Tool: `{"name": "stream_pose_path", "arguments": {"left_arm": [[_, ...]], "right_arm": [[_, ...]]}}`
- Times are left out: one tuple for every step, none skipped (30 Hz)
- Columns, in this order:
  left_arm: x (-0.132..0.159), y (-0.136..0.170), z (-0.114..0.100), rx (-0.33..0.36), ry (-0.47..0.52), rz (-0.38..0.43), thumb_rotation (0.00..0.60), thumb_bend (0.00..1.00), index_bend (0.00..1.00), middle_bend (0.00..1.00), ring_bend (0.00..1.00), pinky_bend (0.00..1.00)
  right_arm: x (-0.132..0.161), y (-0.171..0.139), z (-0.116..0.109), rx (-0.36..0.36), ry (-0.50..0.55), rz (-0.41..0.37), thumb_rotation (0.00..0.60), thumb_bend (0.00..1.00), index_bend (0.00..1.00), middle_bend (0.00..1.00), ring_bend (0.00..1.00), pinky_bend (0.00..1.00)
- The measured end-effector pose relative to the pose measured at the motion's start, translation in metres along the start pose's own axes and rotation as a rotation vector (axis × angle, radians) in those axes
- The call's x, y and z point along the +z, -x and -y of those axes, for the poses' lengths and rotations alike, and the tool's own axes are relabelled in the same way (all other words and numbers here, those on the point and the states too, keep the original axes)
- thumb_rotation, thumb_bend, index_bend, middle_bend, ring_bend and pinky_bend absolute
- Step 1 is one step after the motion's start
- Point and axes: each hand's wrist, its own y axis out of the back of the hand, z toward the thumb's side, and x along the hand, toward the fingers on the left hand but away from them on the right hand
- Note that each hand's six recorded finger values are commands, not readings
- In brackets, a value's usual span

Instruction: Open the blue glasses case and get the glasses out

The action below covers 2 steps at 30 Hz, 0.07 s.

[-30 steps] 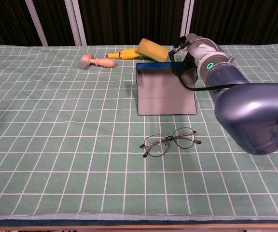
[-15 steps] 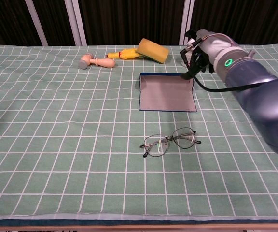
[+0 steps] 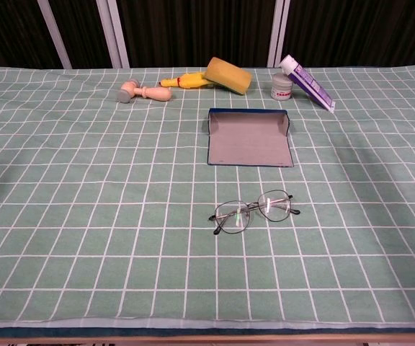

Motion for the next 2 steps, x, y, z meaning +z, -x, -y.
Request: {"name": "stream_pose_path", "arguments": {"left_arm": [[0.0, 0.0, 0.0, 0.004, -0.005, 0.001, 0.6, 0.0, 0.0, 0.0, 0.0, 0.0], [0.0, 0.001, 0.0, 0.007, -0.01, 0.001, 0.6, 0.0, 0.0, 0.0, 0.0, 0.0]], "right_arm": [[-0.012, -0.009, -0.002, -0.002, -0.005, 0.014, 0.6, 0.01, 0.0, 0.0, 0.0, 0.24], [-0.025, -0.019, -0.003, -0.002, -0.009, 0.03, 0.6, 0.01, 0.0, 0.0, 0.0, 0.24]]}}
